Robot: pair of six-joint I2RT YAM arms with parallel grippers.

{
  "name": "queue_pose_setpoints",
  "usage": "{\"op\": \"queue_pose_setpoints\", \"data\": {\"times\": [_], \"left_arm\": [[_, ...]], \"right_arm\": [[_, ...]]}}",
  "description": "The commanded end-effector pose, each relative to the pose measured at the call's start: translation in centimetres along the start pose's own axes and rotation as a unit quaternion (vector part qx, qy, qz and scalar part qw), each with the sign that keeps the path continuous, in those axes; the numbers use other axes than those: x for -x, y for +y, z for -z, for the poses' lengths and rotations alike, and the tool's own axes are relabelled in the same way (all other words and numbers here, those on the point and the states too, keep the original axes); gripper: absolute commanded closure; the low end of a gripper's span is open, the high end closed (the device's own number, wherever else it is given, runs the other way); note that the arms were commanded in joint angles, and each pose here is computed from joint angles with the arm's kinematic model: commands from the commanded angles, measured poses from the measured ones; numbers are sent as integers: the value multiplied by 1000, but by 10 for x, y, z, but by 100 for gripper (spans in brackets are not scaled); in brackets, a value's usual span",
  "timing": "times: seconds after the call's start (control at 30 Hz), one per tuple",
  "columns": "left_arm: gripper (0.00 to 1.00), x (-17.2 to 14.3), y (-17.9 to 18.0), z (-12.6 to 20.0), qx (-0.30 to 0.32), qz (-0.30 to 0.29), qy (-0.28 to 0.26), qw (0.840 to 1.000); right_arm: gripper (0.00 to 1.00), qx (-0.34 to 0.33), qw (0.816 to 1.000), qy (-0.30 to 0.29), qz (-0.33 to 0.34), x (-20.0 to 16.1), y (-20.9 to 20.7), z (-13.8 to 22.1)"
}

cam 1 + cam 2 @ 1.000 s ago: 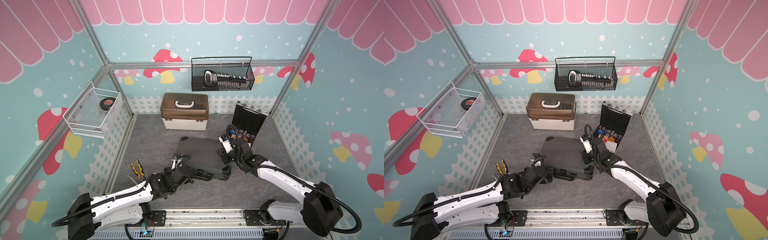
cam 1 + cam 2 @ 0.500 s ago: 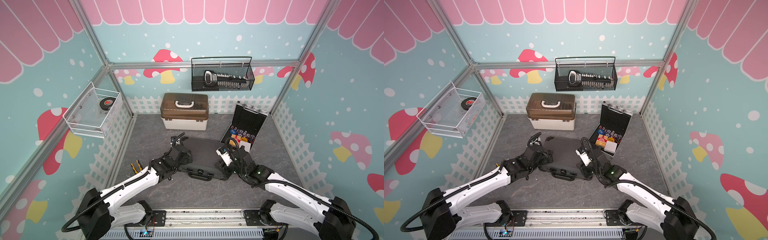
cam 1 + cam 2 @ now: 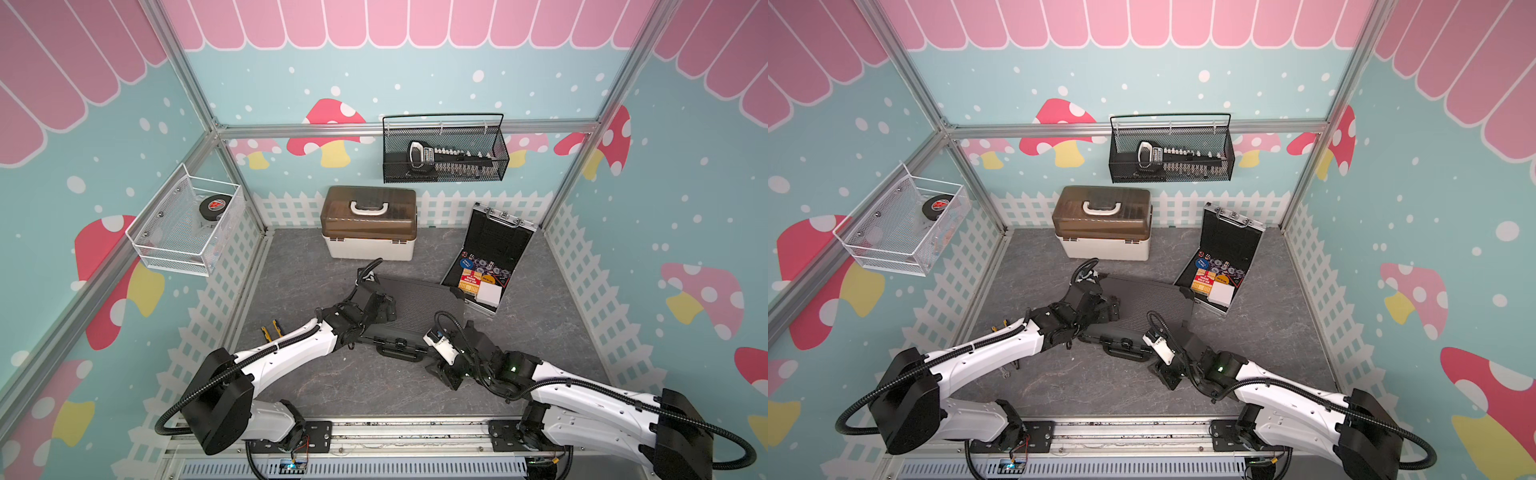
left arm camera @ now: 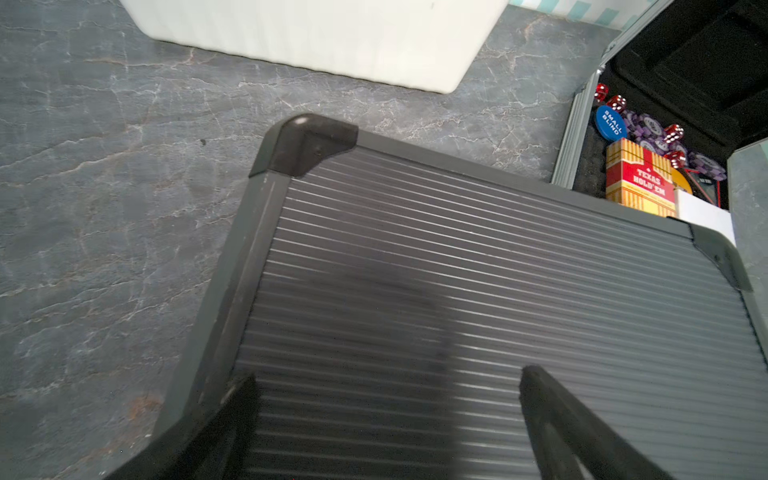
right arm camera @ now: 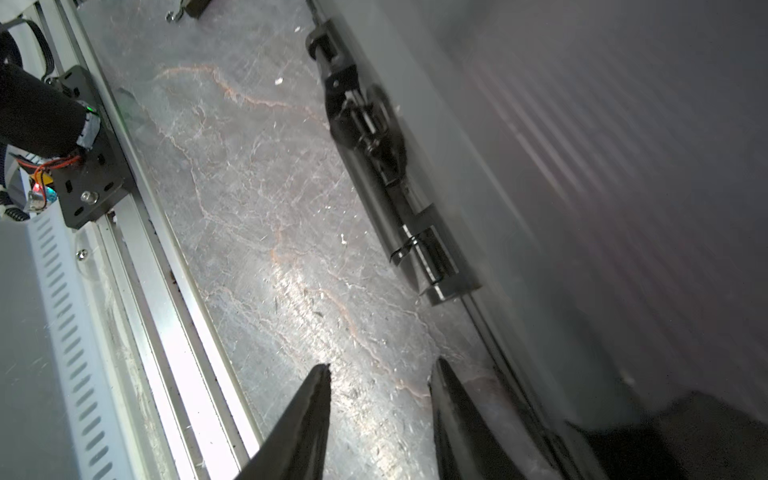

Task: Close the poker set cases
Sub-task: Close the lid of the poker set case, then adjust the case lid of the poker set case.

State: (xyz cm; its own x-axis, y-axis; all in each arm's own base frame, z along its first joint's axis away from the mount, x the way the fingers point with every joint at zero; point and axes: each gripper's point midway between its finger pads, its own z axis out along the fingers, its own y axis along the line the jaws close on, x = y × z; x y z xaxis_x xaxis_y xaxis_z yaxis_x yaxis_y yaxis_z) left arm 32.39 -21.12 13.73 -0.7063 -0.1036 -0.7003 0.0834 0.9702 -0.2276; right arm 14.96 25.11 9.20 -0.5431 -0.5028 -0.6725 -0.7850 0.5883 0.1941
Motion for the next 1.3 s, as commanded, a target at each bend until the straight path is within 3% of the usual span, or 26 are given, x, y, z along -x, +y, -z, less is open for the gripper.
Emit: {"op": "queue_pose_setpoints", "data": {"times": [0.0,0.3,0.73,1.27], "left_arm": [[1,8,-6,-2,-10,2,-3,1000],[1,10,-7,-1,-11,3,-6,1000],[1,8,-5,-1,-7,-1,-5,1000],[1,8,-5,0,-7,-5,-5,1000]], "right_arm": [[57,-5,1000,-4,-15,-5,1,-10],[50,-41,993,-97,-62,11,-15,-22],[50,-36,991,-116,-58,23,-15,-45],[65,0,982,-178,-60,44,-4,-41]]}}
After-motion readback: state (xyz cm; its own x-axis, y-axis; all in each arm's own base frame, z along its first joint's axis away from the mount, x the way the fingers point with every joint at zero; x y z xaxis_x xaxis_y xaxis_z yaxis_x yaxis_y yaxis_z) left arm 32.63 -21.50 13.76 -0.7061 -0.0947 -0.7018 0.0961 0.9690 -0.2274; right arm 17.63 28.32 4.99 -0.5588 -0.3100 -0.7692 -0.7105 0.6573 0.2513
